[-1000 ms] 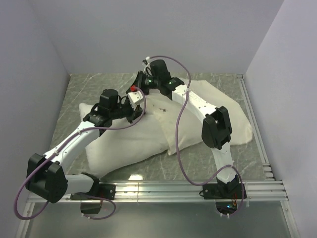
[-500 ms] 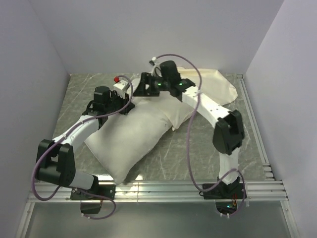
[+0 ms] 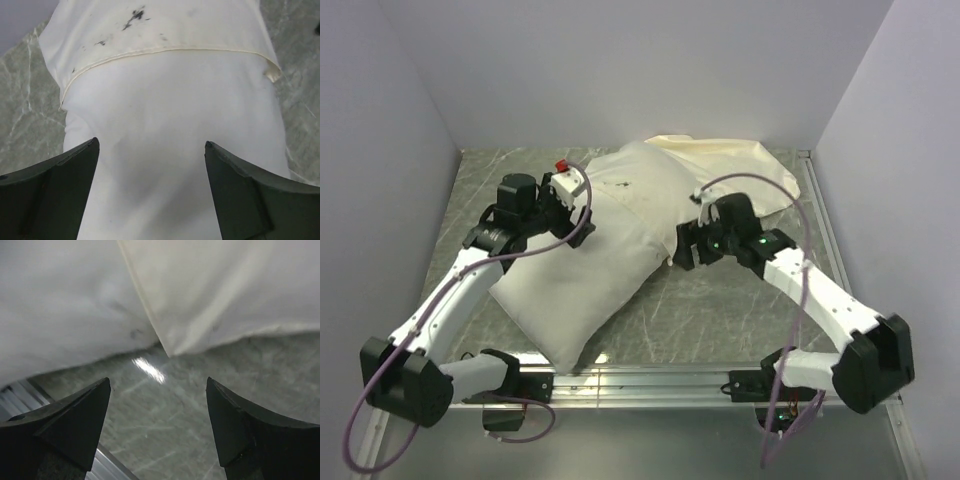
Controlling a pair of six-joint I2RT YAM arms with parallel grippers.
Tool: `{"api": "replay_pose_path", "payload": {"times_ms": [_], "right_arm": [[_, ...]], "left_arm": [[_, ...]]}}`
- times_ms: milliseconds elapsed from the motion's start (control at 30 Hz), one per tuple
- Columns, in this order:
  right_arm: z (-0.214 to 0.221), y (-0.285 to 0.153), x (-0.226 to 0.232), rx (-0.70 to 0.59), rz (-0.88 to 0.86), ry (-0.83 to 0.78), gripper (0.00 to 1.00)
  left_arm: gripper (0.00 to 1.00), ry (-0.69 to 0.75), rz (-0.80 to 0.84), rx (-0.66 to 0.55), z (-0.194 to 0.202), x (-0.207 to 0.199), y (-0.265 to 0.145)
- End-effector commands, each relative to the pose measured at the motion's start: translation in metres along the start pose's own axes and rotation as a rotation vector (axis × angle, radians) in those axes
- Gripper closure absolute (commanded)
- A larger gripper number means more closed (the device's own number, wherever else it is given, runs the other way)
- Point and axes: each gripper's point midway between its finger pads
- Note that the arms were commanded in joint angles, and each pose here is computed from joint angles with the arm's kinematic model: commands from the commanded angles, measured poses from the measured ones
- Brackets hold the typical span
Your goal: Put the pillow into the pillowcase
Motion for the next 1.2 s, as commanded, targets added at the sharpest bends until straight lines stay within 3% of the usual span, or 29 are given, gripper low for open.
{"api": "replay_pose_path", "payload": {"times_ms": [0,33,100,267,500,600,633,733,933,1067,1167], "right_arm": [[0.049,0.034,-0.034,0.126,0.111,0.037,0.16],[0.044,0.041,-0.034,0.108,0.107,0.043,0.16],[0.05,0.057,-0.034,0.128,0.089,0.089,0.16],[0.041,0.091,-0.027,0.07,0.039,0.205,0.28],[0.016,0.1,-0.014,-0.056,0.004,0.24,0.32],[0.017,0.111,-0.03,-0.061,0.076,0.249,0.57],[0.016,0.112,-0.031,-0.051,0.086,0.248,0.78],[0.02,0.113,-0.027,-0.008,0.069,0.247,1.0],[0.02,0.088,0.002,0.022,-0.035,0.195,1.0],[0.022,0.079,0.008,0.039,-0.06,0.187,1.0],[0.025,0.073,0.016,0.059,-0.095,0.185,1.0]], "left_arm": [[0.06,0.074,-0.001,0.036,0.007,-0.014,-0.014],[0.01,0.064,0.011,0.012,0.002,-0.019,-0.018],[0.01,0.049,0.042,-0.013,-0.002,-0.028,-0.023],[0.01,0.017,0.057,-0.031,0.003,-0.053,-0.023],[0.01,0.077,0.003,-0.003,0.023,-0.072,-0.013],[0.01,0.115,0.031,0.004,0.024,-0.083,-0.005],[0.01,0.135,0.037,-0.002,0.023,-0.086,-0.003],[0.01,0.182,0.102,-0.01,0.019,-0.109,0.004],[0.01,0.32,0.179,0.004,0.009,-0.178,0.015],[0.01,0.382,-0.037,0.173,0.054,-0.162,0.041],[0.01,0.409,-0.134,0.224,0.083,-0.149,0.06]]}}
Point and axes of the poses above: each gripper's point midway between its finger pads, its own y axis out along the fingers, its own x axis along the line the jaws close on, z = x × y, and after that the axes turned 7 degrees about y, right-handed
